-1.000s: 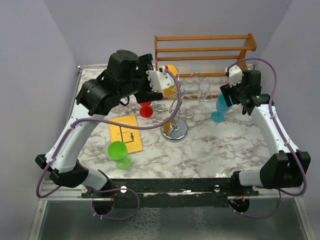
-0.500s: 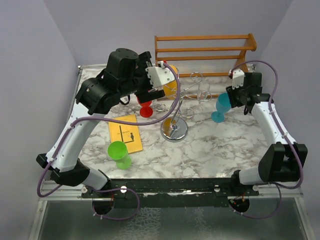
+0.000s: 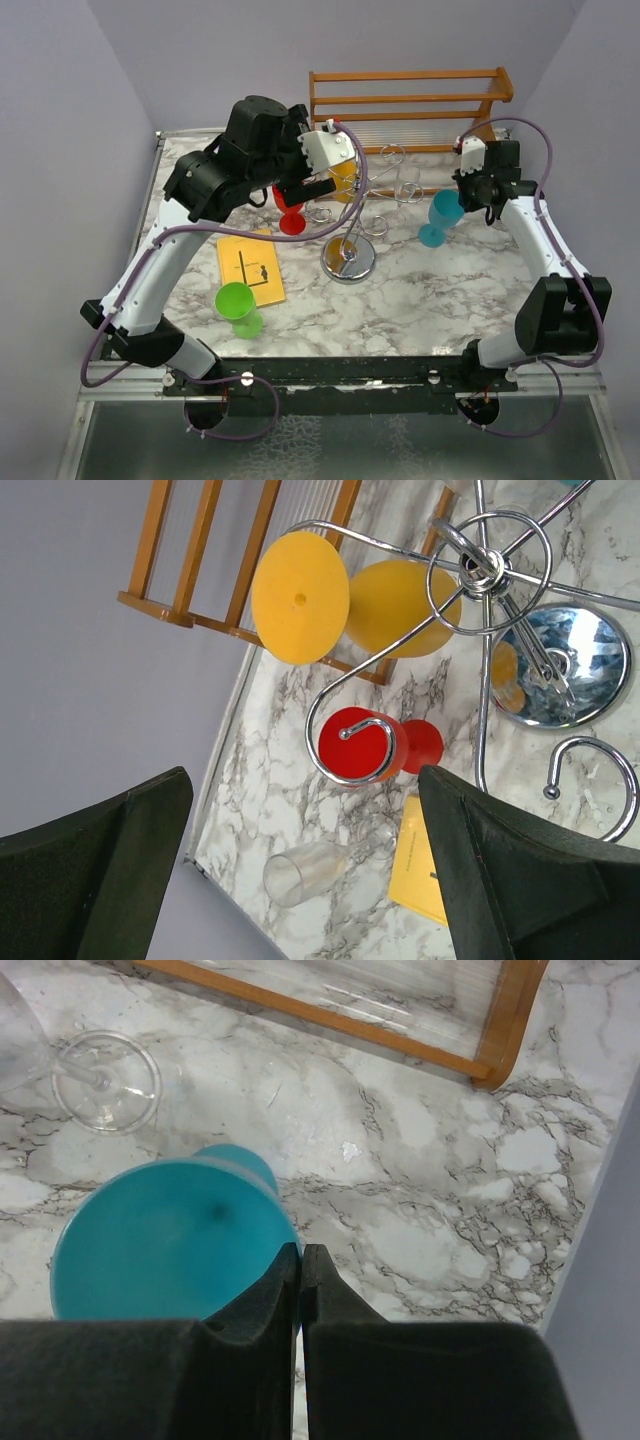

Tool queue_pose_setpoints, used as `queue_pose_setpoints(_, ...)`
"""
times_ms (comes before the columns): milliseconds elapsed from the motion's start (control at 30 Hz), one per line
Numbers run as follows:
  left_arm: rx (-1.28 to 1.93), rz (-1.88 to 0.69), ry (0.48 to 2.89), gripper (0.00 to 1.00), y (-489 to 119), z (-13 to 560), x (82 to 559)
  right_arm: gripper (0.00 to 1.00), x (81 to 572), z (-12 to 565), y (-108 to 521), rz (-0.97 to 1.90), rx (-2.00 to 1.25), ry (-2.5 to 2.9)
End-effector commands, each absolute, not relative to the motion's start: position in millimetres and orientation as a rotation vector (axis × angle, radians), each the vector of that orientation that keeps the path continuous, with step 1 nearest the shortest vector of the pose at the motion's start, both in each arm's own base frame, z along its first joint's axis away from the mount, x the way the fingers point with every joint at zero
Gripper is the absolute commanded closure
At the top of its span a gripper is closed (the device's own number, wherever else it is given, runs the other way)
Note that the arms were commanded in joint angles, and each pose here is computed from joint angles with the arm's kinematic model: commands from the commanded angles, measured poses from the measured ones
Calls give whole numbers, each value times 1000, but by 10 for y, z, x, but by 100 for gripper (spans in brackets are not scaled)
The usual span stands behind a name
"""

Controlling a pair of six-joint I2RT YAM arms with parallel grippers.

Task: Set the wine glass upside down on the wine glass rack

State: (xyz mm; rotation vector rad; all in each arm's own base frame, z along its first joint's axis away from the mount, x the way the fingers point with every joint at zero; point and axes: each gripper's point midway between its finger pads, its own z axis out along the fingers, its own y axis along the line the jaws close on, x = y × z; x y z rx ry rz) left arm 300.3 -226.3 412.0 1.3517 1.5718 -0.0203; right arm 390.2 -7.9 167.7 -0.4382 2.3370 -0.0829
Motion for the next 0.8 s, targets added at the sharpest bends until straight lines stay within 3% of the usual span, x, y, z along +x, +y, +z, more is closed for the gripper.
queue_pose_setpoints(0, 1278, -25, 1591, 1, -2270, 4188, 3091, 99, 3917, 1826, -132, -92, -421, 2301)
queue_pose_setpoints(400, 1023, -92, 1672, 1, -2070, 4339, 3383, 99, 3263, 2804, -780, -194, -171, 1992)
queue_pose_setpoints(767, 733, -235, 1633, 1, -1891, 4631, 3457, 99, 3400, 3879, -573, -121, -297, 1815)
